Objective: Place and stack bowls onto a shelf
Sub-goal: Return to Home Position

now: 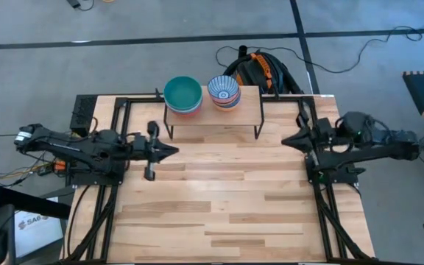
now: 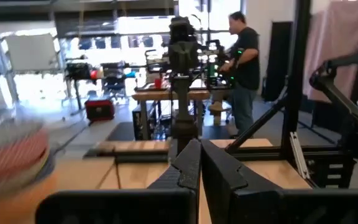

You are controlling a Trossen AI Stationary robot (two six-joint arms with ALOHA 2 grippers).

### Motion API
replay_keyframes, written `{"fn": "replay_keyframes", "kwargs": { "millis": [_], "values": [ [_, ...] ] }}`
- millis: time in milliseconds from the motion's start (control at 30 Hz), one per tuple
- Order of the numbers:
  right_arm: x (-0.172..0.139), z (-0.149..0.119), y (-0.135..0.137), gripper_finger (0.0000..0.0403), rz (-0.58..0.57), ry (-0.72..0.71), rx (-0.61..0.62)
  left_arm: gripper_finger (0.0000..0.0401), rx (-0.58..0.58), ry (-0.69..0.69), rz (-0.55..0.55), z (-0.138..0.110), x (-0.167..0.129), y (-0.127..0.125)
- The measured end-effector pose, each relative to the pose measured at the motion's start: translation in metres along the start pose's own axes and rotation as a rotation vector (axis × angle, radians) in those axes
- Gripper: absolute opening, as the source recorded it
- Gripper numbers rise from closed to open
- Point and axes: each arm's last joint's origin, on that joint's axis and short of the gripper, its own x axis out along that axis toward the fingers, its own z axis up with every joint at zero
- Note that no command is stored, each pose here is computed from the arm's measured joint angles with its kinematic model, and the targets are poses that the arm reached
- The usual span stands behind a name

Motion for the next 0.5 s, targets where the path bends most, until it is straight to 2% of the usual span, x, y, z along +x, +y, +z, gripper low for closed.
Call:
{"fn": "replay_keyframes", "kwargs": {
  "millis": [67, 133, 200, 267, 367, 433, 500],
  "values": [
    [-0.003, -0.018, 0.0, 0.0016, -0.026, -0.028, 0.004, 0.0, -0.045, -0.005, 0.027, -0.013, -0.016, 0.004],
    [-0.006, -0.039, -0.001, 0.0016, -0.031, 0.011, -0.019, 0.0, -0.082, -0.016, 0.038, -0.023, -0.031, 0.006],
    [-0.009, -0.056, -0.002, 0.0017, -0.027, 0.042, 0.04, 0.0, -0.076, -0.033, 0.036, -0.032, -0.045, 0.008],
    [-0.011, -0.069, -0.003, 0.0019, -0.053, 0.054, 0.043, 0.0, -0.033, -0.045, 0.015, -0.04, -0.058, 0.01],
    [-0.018, -0.08, -0.005, 0.0018, -0.079, 0.031, -0.084, 0.0, 0.037, -0.071, -0.002, -0.049, -0.075, 0.011],
    [-0.023, -0.087, -0.007, 0.0017, -0.099, 0.027, -0.174, 0.0, 0.028, -0.097, 0.003, -0.054, -0.083, 0.013],
    [-0.026, -0.093, -0.009, 0.0017, -0.116, 0.019, -0.206, 0.0, 0.014, -0.101, 0.009, -0.06, -0.09, 0.014]
  ]
}}
